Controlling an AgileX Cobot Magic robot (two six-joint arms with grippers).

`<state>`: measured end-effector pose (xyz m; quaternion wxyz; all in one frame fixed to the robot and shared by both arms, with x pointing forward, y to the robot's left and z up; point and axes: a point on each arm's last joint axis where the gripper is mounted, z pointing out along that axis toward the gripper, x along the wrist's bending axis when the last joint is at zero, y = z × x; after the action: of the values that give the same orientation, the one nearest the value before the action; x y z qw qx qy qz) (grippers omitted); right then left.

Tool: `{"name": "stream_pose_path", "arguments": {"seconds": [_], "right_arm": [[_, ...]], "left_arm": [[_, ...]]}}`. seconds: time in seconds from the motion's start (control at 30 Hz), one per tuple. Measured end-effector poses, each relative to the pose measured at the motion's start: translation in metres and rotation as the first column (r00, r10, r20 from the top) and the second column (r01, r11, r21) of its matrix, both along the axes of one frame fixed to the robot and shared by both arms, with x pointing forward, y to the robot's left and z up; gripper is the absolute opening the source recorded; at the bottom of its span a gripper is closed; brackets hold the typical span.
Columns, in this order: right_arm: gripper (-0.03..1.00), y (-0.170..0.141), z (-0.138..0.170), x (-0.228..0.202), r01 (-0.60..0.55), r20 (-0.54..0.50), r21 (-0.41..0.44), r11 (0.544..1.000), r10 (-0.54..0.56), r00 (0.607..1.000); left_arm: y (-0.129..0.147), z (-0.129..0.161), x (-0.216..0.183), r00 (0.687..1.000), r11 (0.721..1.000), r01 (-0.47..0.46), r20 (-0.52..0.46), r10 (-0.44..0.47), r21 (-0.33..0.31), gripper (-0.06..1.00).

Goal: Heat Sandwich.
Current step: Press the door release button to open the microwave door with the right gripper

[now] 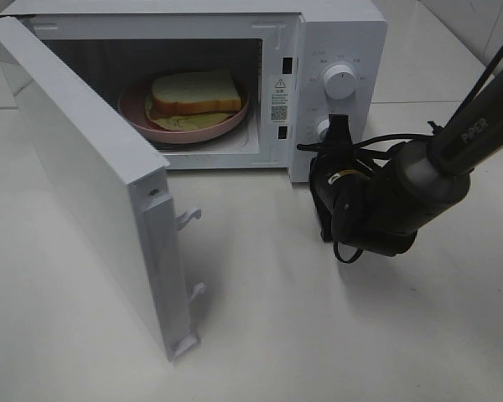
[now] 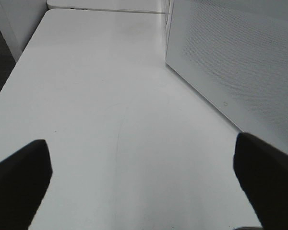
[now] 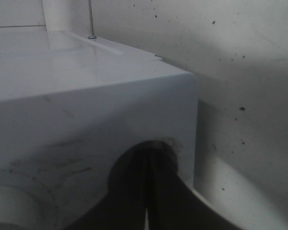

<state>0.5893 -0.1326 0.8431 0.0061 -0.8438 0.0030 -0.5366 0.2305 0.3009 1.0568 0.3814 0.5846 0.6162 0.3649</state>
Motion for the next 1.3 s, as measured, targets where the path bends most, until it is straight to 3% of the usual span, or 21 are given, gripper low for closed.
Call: {"name": "stream_pose_path", "arguments": {"seconds": [0.63, 1.3], "right_arm": [[0.01, -0.005, 0.012, -0.001, -0.029, -0.080, 0.034, 0.999, 0.032, 0.996], [0.01, -0.015, 0.043, -0.049, -0.118, -0.085, 0.002, 0.993, 0.117, 0.989]], "left_arm": [[0.000, 0.000, 0.000, 1.000, 1.000, 0.000, 0.000, 0.000, 0.000, 0.97], [0.000, 0.000, 0.000, 1.000, 1.000, 0.000, 0.000, 0.000, 0.000, 0.97]]}}
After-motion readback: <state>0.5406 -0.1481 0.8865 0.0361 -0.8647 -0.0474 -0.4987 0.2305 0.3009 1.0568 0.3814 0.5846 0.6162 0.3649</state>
